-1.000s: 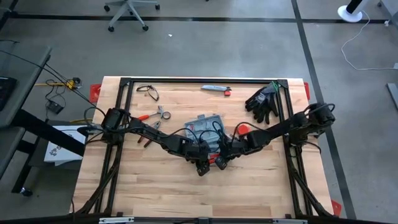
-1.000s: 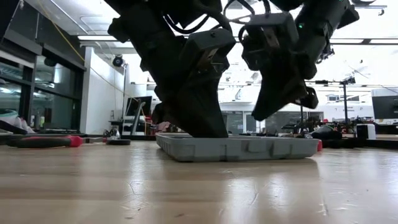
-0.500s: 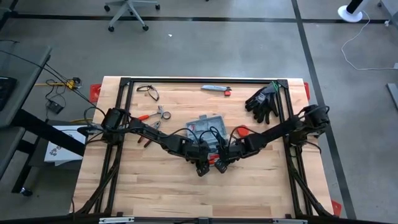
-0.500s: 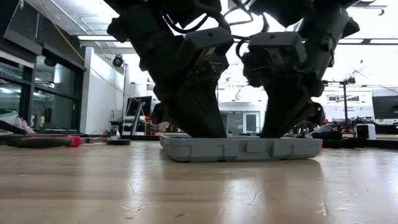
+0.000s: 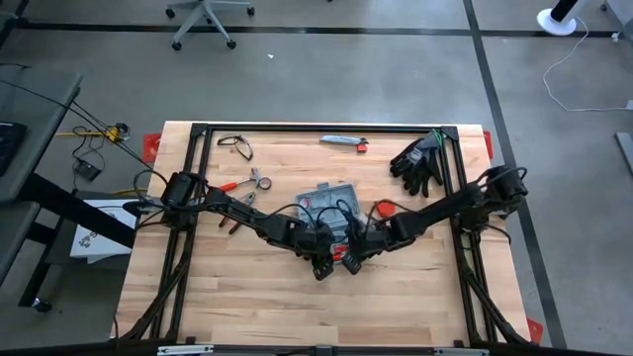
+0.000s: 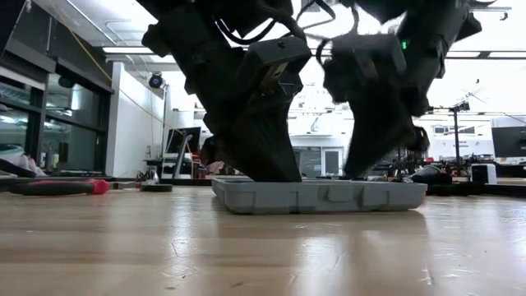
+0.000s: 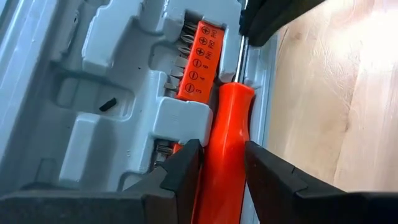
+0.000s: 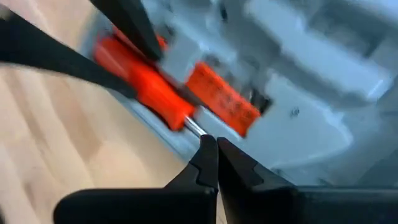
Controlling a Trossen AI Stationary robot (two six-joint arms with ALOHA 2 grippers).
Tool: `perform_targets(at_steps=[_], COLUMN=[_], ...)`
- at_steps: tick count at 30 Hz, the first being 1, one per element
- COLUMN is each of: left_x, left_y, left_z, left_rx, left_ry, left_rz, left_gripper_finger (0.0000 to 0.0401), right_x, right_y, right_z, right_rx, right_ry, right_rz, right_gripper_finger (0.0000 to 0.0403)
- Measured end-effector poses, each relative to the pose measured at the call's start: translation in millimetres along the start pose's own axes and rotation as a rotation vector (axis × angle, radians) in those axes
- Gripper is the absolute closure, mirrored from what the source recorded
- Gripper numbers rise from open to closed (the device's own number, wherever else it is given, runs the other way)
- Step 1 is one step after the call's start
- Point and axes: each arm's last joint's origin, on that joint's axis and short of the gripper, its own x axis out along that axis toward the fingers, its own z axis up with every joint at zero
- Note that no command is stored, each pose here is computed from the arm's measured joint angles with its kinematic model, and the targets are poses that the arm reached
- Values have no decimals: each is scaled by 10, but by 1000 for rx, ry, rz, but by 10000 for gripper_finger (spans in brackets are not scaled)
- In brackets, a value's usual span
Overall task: Prefit tool cases
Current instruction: Put the orange nut driver into the gray prefit tool case
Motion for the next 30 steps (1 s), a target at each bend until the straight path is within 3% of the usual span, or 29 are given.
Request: perform_targets(at_steps=[5,15,22,30], left_x=[0,1,-75,-192], left_y=[-1,-5,-41,-1], left_z=[-5,1,81,146], left_rx=[1,1,40,56], left_ry=[4,-1,-27,-37], left_rz=[-1,-6,-54,-35], left_gripper_finger=[282,282,282,282], right_x=[173,-78,-58,-5], right_y=[-23,14,-8,-44], right_z=[-48,17,-2,-27], right_rx=[-5,-4,-15,-34], right_ry=[72,-10,10,39], right_rz=[-4,17,-2,-42], right_gripper_finger=[403,403,403,403])
